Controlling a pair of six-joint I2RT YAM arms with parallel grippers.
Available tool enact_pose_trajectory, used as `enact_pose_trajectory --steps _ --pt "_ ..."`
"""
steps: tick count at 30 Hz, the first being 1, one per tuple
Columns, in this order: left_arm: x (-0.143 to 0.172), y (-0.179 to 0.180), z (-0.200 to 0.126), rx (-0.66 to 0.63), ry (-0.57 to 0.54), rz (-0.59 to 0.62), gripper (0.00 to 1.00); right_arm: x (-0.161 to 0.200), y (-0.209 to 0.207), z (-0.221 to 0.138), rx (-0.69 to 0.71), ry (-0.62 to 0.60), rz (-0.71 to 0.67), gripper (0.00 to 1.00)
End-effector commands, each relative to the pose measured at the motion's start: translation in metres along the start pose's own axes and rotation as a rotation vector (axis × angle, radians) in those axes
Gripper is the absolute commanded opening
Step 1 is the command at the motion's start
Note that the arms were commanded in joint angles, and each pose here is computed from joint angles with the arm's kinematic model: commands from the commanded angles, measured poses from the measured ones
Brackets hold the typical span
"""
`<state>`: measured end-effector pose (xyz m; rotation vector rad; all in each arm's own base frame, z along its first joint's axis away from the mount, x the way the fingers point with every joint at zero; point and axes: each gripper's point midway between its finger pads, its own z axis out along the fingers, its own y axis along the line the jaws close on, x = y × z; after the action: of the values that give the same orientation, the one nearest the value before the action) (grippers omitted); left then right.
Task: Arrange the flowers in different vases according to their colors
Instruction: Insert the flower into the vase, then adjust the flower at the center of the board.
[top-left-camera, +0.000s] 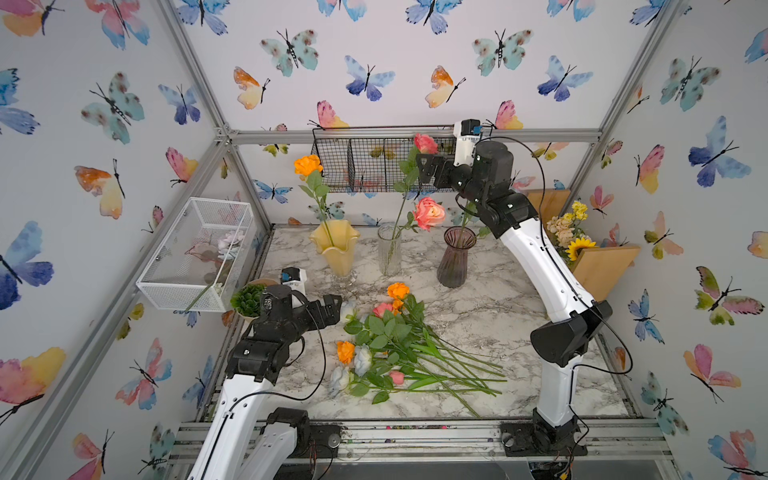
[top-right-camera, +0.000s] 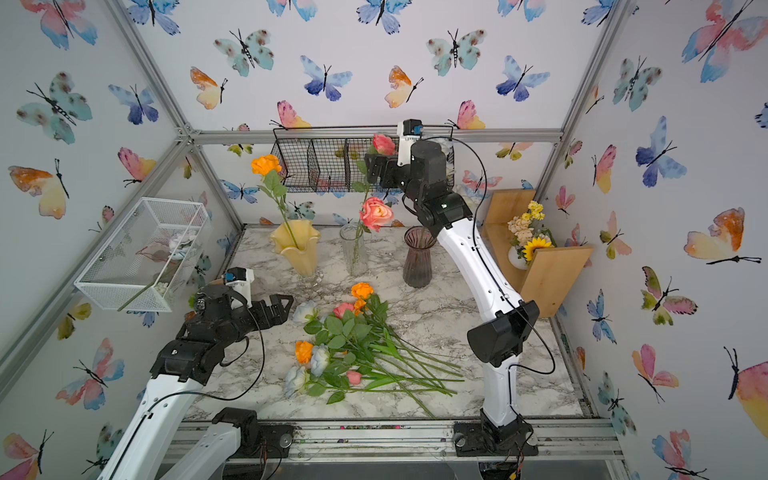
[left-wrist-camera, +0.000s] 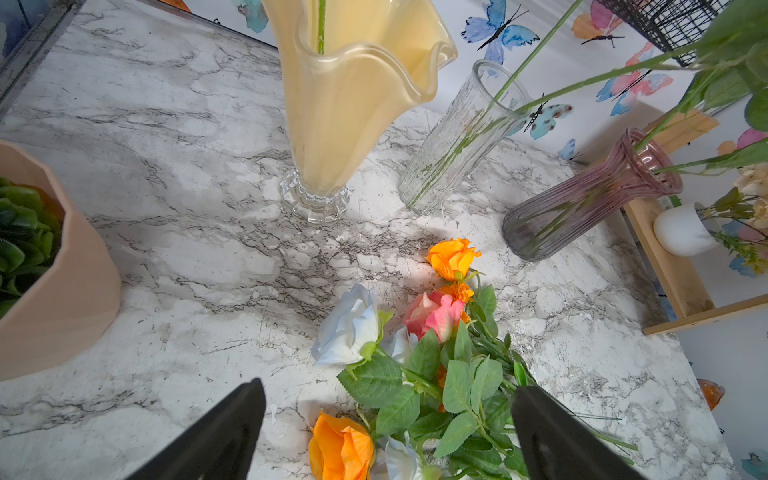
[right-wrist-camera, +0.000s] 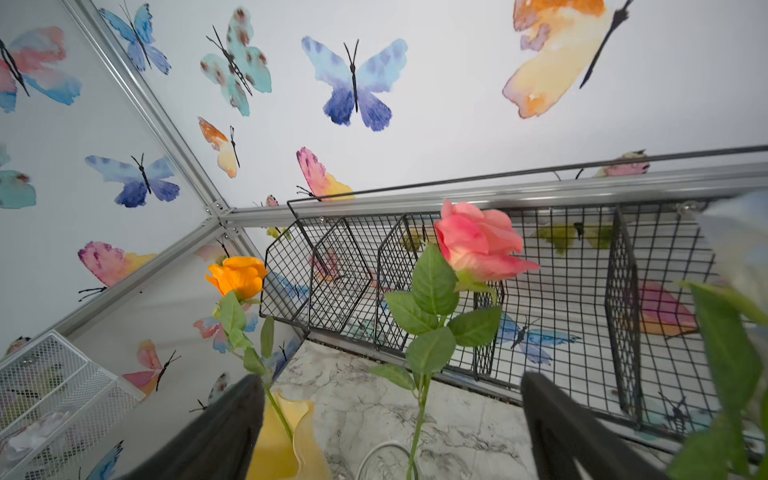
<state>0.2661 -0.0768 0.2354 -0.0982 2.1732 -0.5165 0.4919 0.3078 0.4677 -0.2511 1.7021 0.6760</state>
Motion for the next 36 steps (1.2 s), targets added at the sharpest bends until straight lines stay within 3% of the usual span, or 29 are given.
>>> enact_pose_trajectory --steps 1,9,13,20,26,31,36 --pt "0.004 0.0 0.003 0.008 0.013 -0.003 0.99 -0.024 0.019 -0.034 -0.047 -0.019 -0.009 0.98" --pt "0.003 0.0 0.002 0.006 0.004 -0.001 0.99 -0.03 0.024 -0.105 -0.045 -0.01 -0.047 0.98" --pt "0.003 0.0 0.002 0.007 0.007 -0.002 0.99 -0.009 0.012 -0.152 0.014 0.032 -0.046 0.99" --pt "0.002 -0.005 -0.001 0.02 0.006 0.001 0.99 0.105 -0.016 -0.205 0.095 0.394 -0.005 0.95" --pt "0.0 -0.015 -0.007 0.038 0.0 0.014 0.99 0.212 -0.015 -0.247 0.009 0.689 0.087 0.79" --pt "-0.002 -0.016 -0.011 0.033 -0.004 0.011 0.99 0.281 -0.022 -0.245 -0.019 0.896 0.12 0.63" --pt "0.004 -0.017 -0.012 0.049 0.003 -0.012 0.99 0.321 -0.025 -0.223 -0.059 0.951 0.099 0.53"
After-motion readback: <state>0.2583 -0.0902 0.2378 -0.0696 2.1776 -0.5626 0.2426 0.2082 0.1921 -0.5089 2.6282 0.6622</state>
